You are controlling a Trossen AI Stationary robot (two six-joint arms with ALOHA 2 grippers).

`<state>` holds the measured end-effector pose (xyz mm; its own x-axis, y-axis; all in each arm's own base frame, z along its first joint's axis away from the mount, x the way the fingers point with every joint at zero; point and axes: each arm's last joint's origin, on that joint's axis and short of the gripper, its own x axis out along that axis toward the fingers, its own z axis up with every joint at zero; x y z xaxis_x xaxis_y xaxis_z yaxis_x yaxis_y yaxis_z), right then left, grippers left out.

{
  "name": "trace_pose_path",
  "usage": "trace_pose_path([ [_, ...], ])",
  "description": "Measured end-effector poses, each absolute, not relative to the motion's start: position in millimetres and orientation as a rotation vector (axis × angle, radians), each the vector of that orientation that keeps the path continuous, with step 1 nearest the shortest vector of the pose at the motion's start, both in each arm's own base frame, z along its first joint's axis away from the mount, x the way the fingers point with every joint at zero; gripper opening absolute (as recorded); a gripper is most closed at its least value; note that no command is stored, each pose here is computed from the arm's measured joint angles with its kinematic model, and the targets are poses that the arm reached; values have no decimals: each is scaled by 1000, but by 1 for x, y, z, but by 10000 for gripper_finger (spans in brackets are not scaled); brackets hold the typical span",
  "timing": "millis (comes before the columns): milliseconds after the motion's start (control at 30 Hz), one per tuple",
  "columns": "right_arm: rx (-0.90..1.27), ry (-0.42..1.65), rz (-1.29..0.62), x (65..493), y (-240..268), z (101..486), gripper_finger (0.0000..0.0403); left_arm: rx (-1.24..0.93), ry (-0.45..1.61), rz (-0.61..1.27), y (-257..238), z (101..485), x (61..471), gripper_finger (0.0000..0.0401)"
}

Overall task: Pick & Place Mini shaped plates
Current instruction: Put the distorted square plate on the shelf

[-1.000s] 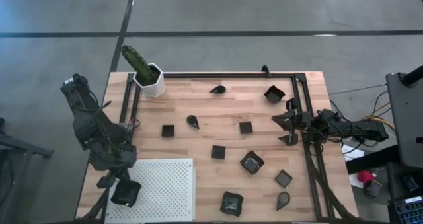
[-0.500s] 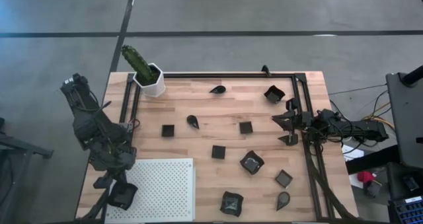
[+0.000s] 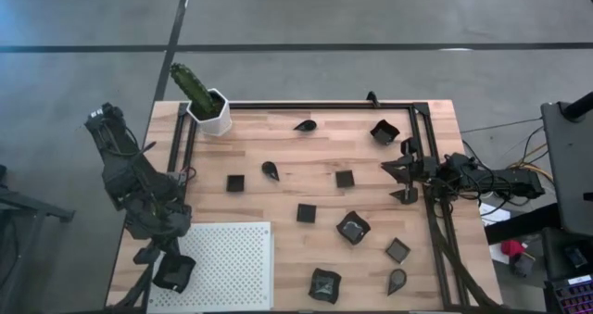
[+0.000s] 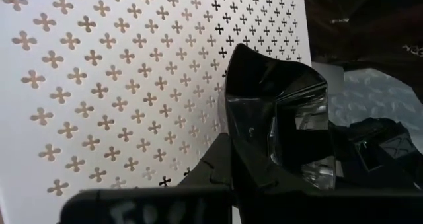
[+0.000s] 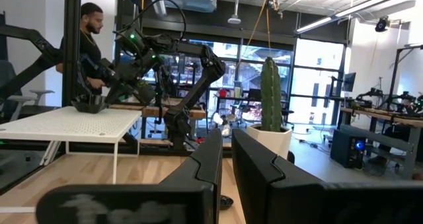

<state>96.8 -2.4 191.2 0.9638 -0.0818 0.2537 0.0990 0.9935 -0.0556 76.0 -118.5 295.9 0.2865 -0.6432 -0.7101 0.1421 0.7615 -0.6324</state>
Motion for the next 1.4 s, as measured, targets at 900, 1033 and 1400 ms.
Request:
trace_pose_path([
  [900, -68, -256, -91, 97, -2, 191, 34, -460, 1183, -605, -119, 295, 75, 0],
  [1033, -68, -256, -92, 97, -2, 191, 34, -461, 1186, -608, -119, 295, 75, 1],
  [1400, -69, -256, -91, 97, -2, 191, 34, -402, 1178, -674, -119, 296, 74, 0],
])
